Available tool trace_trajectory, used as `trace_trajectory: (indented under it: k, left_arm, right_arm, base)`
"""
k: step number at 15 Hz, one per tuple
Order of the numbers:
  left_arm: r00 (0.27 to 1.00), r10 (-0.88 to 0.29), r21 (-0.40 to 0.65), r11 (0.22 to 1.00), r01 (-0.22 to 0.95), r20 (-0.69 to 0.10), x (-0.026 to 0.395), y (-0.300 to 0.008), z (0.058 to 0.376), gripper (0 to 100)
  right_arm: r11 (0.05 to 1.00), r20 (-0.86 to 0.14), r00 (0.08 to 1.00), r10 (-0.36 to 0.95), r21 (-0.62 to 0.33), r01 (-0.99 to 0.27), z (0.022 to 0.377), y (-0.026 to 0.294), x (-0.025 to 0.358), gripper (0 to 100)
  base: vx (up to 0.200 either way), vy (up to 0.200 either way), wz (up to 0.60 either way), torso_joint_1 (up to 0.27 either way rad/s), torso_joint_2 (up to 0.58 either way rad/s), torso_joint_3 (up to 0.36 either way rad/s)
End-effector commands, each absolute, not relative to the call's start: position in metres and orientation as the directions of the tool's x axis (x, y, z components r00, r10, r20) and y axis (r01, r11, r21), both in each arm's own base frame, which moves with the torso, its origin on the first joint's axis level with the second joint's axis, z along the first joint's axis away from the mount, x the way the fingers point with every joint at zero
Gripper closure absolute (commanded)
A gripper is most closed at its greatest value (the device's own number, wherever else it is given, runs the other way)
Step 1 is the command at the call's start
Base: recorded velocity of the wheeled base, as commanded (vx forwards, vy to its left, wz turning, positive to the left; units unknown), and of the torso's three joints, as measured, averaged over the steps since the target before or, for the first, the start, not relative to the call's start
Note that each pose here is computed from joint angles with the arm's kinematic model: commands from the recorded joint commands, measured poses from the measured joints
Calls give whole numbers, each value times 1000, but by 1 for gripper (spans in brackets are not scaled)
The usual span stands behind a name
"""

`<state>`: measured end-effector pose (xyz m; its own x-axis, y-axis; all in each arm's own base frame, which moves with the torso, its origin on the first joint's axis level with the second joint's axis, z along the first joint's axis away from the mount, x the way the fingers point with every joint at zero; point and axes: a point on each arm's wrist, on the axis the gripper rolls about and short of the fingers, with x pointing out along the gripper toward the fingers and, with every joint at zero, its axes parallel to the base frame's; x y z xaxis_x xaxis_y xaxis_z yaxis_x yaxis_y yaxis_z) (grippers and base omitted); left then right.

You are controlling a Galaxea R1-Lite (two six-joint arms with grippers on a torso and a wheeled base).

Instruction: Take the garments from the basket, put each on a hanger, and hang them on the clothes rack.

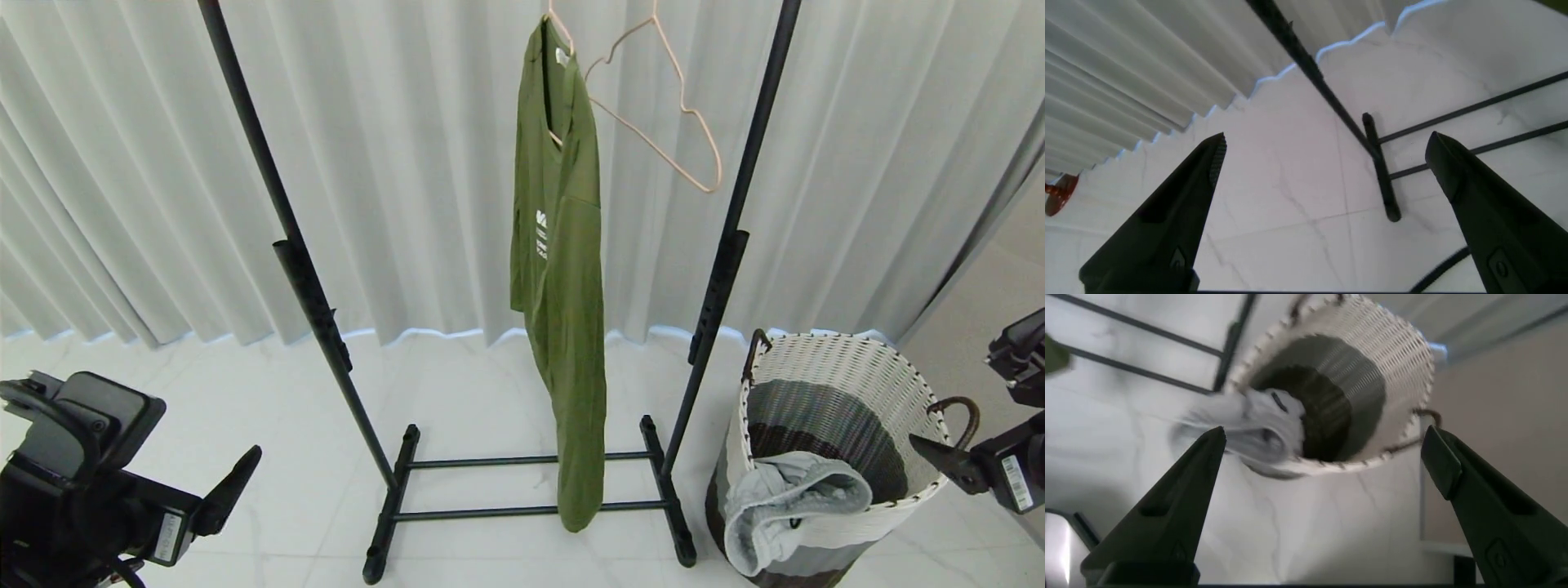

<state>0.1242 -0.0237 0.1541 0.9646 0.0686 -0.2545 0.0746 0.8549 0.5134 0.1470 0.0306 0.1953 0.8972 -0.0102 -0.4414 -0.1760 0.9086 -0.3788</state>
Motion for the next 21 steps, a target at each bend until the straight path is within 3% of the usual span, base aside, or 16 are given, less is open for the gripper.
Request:
trace_trajectory:
  k: [1,5,11,17,21]
  left_arm:
    - [963,70,515,854,77,-260,125,-24,153,0]
    - [965,70,516,854,75,-255,126,-24,155,0]
    - [963,68,515,854,79,-260,135,-26,158,0]
    - [966,5,515,846,135,-260,132,-35,158,0]
    - [963,-34,516,839,173,-267,130,-40,156,0]
  right_arm:
    - [913,-448,893,-38,-380,-152,193,26,146,0]
    - [915,-513,853,-95,-383,-129,172,16,141,0]
    - [894,-639,760,-121,-403,-195,135,12,138,0]
    - [864,-786,615,-70,-356,-355,69,13,135,0]
    - [868,-792,606,-74,-351,-352,39,15,151,0]
  base:
    - [0,-200,0,-2,-2,-2]
    - [0,0,0,0,0,0]
    - [200,0,0,5,1,4]
    - [0,0,0,0,0,0]
    - [0,0,0,0,0,0]
